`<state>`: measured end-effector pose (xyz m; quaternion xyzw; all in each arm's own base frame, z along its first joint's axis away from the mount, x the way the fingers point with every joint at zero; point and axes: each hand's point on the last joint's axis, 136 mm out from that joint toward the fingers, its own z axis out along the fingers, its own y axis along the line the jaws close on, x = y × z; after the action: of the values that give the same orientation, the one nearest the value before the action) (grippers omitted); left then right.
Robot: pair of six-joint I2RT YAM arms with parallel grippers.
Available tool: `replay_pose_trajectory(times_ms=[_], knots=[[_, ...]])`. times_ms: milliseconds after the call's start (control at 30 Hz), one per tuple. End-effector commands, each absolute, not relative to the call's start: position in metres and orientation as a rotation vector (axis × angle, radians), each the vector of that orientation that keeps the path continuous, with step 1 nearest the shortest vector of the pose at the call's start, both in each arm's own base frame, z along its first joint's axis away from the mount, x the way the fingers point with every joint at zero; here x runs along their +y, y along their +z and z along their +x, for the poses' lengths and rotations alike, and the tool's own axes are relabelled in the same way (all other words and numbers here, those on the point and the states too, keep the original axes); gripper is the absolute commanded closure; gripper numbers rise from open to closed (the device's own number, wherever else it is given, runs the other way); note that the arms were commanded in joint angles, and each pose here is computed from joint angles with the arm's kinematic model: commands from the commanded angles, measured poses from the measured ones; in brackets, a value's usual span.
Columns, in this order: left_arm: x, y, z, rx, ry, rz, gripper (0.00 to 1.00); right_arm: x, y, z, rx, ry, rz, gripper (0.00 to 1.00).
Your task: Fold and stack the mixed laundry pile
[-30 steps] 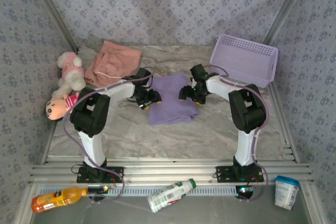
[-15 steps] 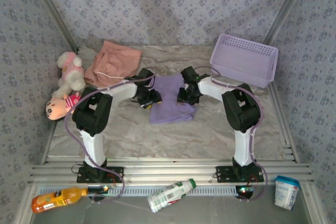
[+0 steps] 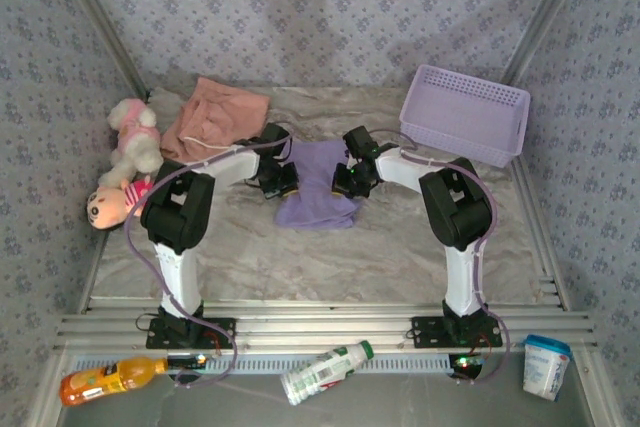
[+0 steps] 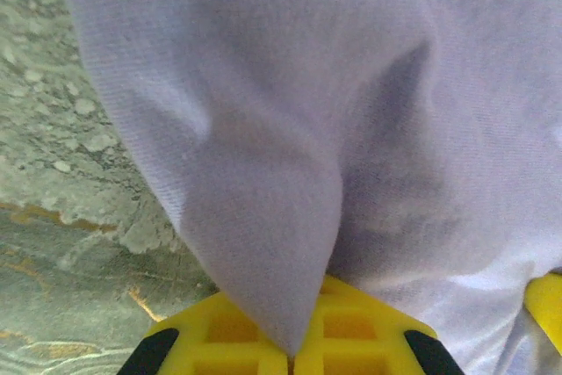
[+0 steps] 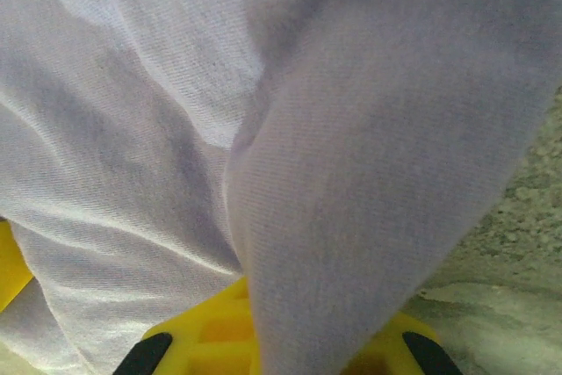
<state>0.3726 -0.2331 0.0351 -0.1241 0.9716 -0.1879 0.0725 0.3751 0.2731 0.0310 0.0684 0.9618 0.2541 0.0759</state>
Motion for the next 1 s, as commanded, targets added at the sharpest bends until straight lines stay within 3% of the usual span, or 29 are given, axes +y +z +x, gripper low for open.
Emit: replay_pose_trajectory(times_ms=[0, 500, 967], knots=[[-0.222, 0.063, 0.382, 2.893, -0.477, -0.307, 1.0, 0.28, 0.048, 0.377, 2.85, 0.839, 0.273, 1.0], [-0.173, 0.155, 0.432, 2.79, -0.122, -0.033, 1.0, 0.333, 0.124, 0.442, 2.535, 1.085, 0.342, 1.0], [-0.078, 0.205, 0.496, 2.675, -0.038, -0.003, 1.0, 0.46, 0.159, 0.511, 2.165, 1.398, 0.284, 1.0]])
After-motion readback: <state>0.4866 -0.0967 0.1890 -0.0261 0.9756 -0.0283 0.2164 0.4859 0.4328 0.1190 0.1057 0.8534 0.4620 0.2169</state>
